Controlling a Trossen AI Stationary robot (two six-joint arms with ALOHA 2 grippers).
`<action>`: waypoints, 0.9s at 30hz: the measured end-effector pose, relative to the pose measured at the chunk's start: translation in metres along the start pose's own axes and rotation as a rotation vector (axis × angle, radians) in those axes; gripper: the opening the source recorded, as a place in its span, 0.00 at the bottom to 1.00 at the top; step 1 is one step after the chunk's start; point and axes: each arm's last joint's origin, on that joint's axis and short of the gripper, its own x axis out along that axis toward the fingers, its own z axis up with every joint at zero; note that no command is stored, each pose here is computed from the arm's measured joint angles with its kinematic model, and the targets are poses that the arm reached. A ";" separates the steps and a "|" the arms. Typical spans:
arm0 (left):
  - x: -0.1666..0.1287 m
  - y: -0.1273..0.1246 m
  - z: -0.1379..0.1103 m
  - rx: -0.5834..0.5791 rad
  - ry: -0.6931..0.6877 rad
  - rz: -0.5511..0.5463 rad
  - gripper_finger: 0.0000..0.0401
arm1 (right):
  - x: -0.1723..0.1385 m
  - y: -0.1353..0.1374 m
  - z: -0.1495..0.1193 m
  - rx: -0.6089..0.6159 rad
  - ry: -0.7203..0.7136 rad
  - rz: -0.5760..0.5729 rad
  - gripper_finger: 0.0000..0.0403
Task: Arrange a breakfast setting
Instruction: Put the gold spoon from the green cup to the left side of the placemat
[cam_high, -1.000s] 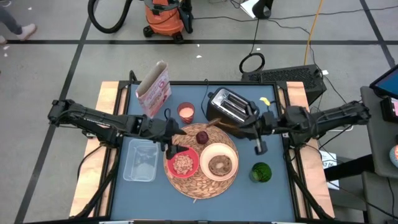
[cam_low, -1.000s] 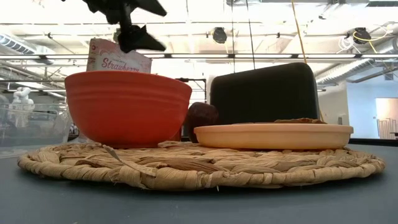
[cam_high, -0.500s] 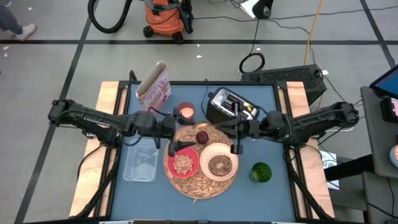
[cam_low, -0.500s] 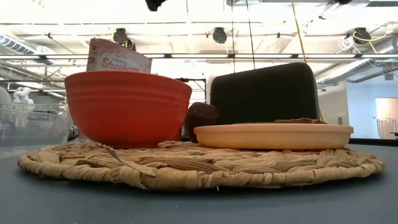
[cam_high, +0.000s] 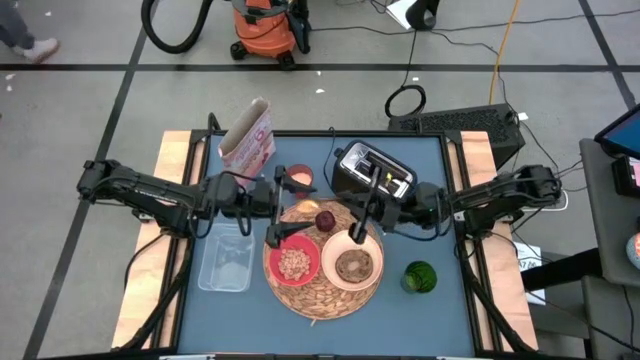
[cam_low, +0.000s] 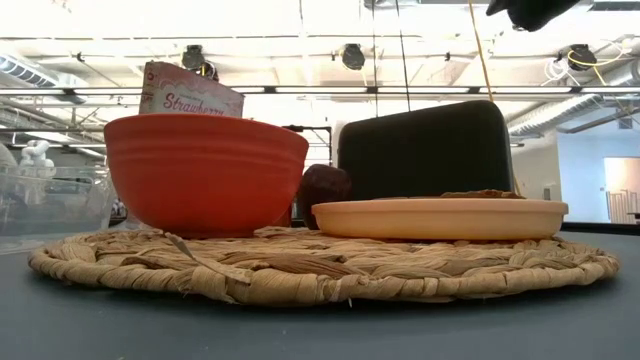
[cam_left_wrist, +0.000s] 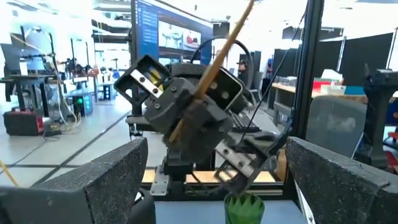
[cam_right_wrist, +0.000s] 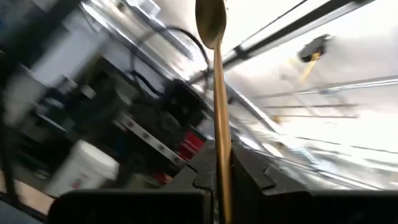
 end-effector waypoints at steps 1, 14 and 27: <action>0.000 0.000 0.000 -0.002 -0.003 0.008 0.96 | 0.000 0.000 -0.001 -0.029 0.012 -0.022 0.04; 0.017 0.008 -0.007 0.005 -0.173 0.315 0.96 | 0.002 -0.011 -0.014 -0.328 0.054 -0.098 0.04; 0.036 0.007 -0.031 -0.008 -0.399 0.326 0.96 | 0.002 -0.015 -0.017 -0.583 0.081 -0.101 0.04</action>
